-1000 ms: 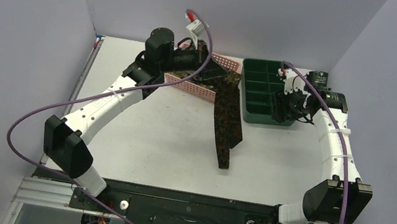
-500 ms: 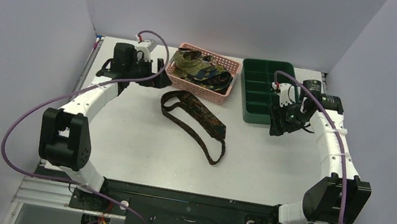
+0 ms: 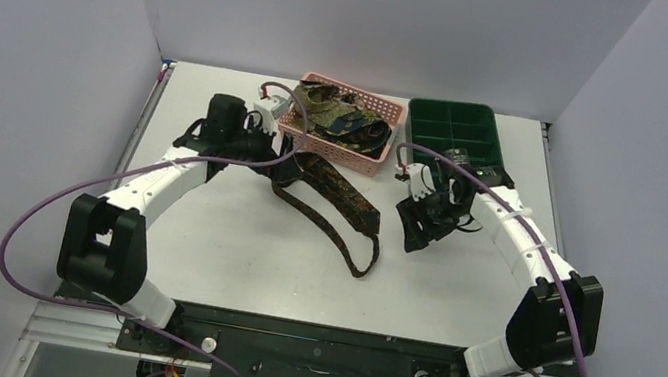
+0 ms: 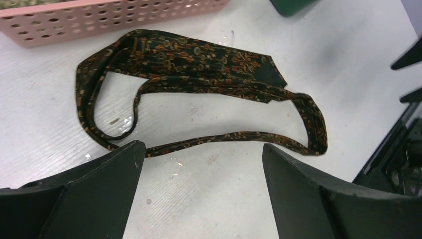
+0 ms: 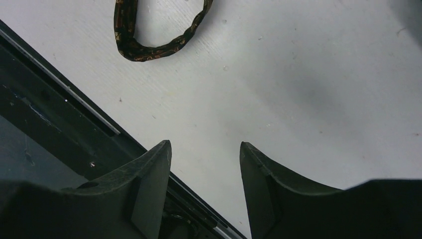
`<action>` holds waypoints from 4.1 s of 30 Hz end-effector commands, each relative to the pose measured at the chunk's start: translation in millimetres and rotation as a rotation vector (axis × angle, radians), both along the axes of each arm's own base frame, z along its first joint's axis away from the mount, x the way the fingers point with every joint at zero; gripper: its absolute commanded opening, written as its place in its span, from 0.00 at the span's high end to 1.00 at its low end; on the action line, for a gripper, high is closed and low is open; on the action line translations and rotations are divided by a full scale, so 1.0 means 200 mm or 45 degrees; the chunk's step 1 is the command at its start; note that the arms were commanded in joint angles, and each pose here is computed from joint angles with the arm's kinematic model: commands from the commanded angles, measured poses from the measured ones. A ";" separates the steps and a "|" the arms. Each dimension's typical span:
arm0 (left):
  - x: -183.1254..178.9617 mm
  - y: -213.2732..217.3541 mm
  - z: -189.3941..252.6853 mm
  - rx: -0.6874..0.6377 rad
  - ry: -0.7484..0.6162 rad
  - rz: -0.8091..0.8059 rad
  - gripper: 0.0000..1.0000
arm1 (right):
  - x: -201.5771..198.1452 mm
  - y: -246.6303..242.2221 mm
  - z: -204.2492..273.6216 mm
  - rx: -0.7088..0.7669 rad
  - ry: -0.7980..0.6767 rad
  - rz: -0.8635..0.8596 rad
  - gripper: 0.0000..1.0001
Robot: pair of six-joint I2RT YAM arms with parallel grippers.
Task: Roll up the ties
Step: Place the tie at the center of the board, then flatten out the tie at the center of the board.
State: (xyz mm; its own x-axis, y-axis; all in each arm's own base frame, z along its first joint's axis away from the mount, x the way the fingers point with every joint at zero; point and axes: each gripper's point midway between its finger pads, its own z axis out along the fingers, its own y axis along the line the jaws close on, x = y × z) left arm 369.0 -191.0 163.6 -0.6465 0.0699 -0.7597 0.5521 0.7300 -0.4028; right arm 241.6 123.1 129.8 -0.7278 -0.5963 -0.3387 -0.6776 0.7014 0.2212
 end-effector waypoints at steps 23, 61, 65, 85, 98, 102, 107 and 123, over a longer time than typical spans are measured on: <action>-0.81 -1.03 -0.42 0.607 -0.358 -1.353 0.32 | 0.17 -0.33 0.07 0.024 -0.069 -0.355 0.52; -0.46 0.83 0.19 0.904 -0.039 -0.804 1.00 | 0.68 0.40 -0.03 -0.079 -0.310 -0.010 0.56; -0.39 0.96 0.21 0.908 -0.031 -0.658 1.00 | 0.69 0.55 -0.16 -0.132 -0.294 0.075 0.56; -0.35 1.04 0.13 0.917 -0.026 -0.605 1.00 | 0.41 0.33 -0.61 -0.661 -0.055 0.478 1.00; -0.43 0.86 0.15 0.698 -0.037 -0.659 0.97 | -0.08 -0.52 -0.32 -0.777 0.196 0.525 1.00; -0.59 0.68 0.16 0.581 0.031 -0.811 0.94 | -0.26 -0.77 -0.26 -0.813 0.296 0.565 1.00; -0.68 0.45 0.07 0.515 0.060 -0.949 0.93 | -0.38 -0.99 -0.25 -0.840 0.408 0.602 1.00; -0.35 0.62 -0.23 0.680 0.147 -0.958 0.32 | -0.18 -0.99 -0.15 -0.752 0.244 0.263 0.64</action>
